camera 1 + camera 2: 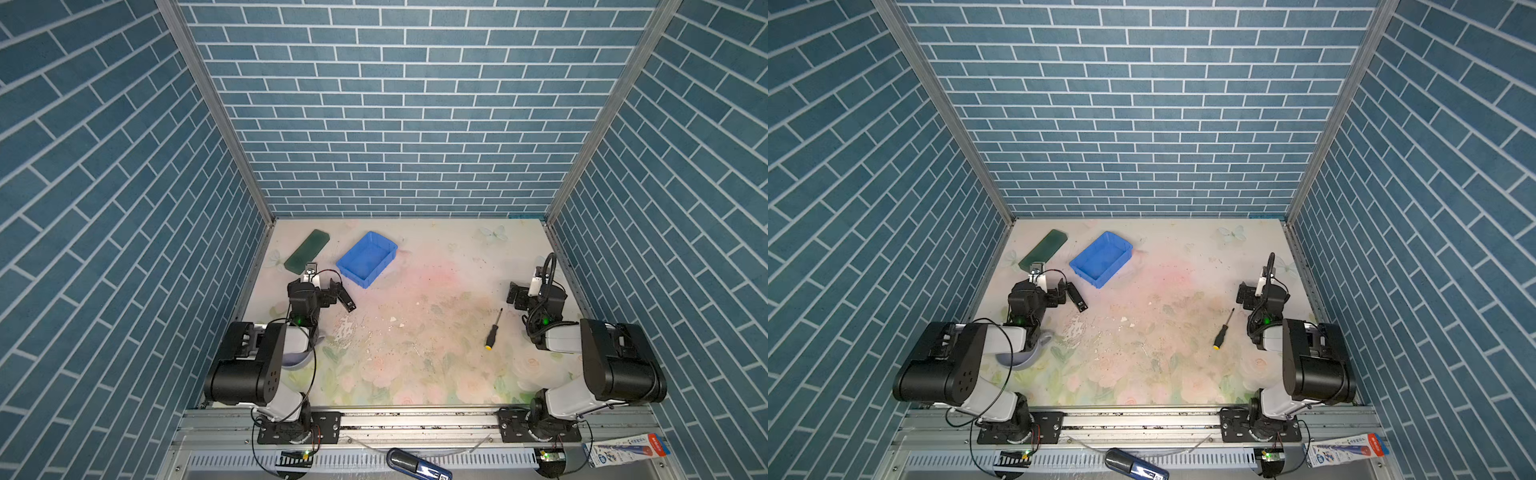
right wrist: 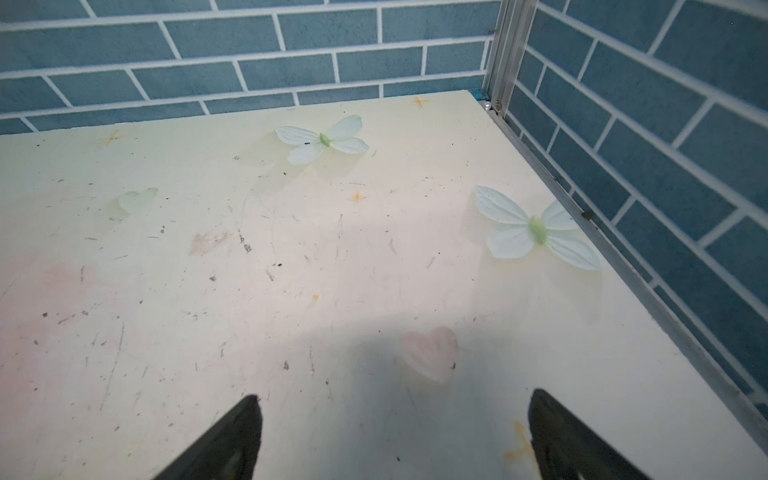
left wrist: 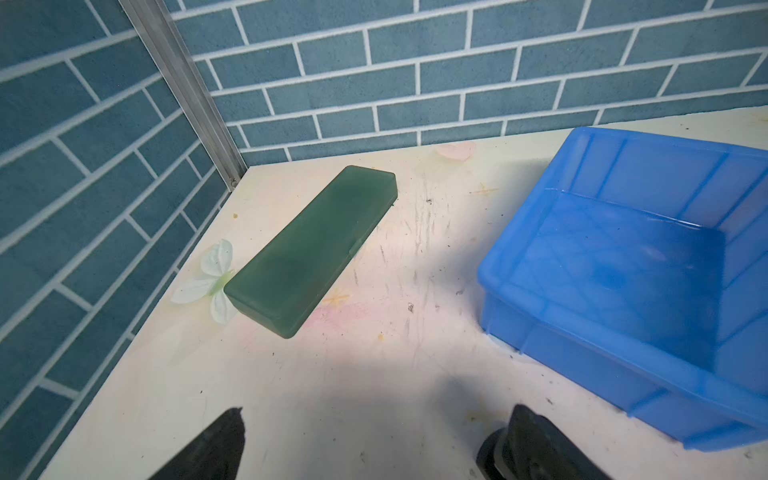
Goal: Put the screwdriver in the bin
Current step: 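Move the right gripper toward the black-and-yellow screwdriver while the left arm extends forward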
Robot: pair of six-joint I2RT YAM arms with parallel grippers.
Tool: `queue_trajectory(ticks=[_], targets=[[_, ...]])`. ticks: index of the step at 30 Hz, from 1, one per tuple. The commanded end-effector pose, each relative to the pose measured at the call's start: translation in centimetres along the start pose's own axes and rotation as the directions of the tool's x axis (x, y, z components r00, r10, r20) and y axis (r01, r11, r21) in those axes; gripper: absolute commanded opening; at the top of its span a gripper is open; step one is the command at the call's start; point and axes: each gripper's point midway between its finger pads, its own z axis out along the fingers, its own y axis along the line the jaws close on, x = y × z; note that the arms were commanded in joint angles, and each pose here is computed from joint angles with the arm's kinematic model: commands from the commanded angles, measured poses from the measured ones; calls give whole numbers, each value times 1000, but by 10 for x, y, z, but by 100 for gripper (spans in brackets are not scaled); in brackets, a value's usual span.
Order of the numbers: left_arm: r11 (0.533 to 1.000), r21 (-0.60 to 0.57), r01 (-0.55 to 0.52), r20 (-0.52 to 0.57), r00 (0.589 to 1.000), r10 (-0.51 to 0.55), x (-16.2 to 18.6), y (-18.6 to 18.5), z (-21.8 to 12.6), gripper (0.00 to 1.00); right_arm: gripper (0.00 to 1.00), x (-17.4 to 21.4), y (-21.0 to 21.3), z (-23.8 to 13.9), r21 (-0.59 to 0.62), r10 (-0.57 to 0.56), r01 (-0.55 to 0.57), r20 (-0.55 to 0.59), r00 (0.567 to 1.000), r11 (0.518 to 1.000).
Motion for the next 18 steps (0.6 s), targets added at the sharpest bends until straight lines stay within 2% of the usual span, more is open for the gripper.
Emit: queue_trajectory(ticks=[1,18], targets=[[1000,2,-2,-2,1000,2,0,1,1,100,99,-12,-3,4,13,5,-5,27,1000,1000],[1000,2,0,-2,1000,0,0,1,1,100,99,-12,-2,4,11,4,-5,30,1000,1000]])
